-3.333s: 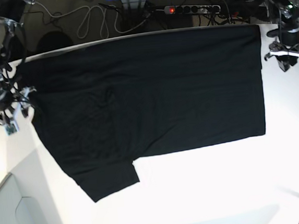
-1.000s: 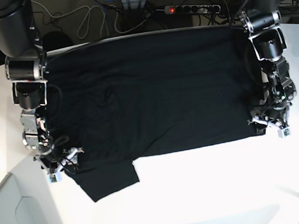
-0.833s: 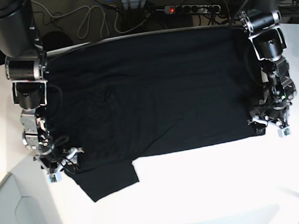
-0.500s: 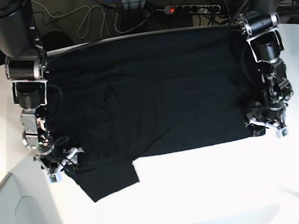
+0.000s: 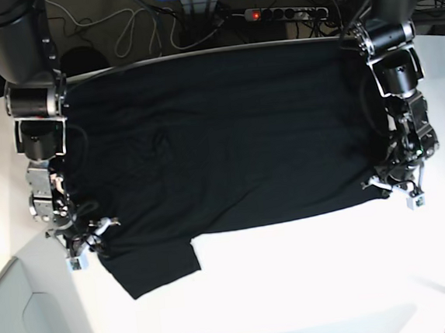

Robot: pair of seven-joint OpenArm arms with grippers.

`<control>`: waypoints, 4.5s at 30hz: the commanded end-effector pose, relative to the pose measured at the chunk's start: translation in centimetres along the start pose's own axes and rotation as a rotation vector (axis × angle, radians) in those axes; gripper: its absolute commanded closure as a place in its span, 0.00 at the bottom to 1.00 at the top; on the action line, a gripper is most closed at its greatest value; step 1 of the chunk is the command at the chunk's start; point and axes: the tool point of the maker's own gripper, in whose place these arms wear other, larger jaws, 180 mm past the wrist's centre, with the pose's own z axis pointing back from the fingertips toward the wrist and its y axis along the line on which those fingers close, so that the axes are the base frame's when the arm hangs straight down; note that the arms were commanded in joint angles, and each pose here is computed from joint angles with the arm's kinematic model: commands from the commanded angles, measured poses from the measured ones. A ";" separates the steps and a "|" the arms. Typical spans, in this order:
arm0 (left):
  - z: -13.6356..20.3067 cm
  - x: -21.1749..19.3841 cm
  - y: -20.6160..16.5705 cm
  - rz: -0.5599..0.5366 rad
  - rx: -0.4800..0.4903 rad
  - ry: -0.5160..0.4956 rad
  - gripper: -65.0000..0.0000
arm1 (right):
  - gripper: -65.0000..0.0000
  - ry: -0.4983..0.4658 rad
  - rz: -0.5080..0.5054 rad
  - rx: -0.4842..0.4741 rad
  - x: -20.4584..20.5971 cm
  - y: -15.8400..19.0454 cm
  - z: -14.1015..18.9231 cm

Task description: Fold the T-shirt properly

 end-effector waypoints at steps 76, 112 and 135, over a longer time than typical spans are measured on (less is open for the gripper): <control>13.2 -5.1 2.3 0.077 0.135 -0.068 0.45 | 0.33 -0.022 0.287 -0.096 -1.1 -0.2 13.7; 12.6 -5.2 0.7 0.058 0.099 -0.055 1.00 | 0.32 -0.054 0.292 -0.120 1.5 -0.8 13.6; 13.3 -5.3 0.9 0.038 0.109 -0.058 1.00 | 0.28 0.124 0.169 -0.001 1.9 0.2 4.6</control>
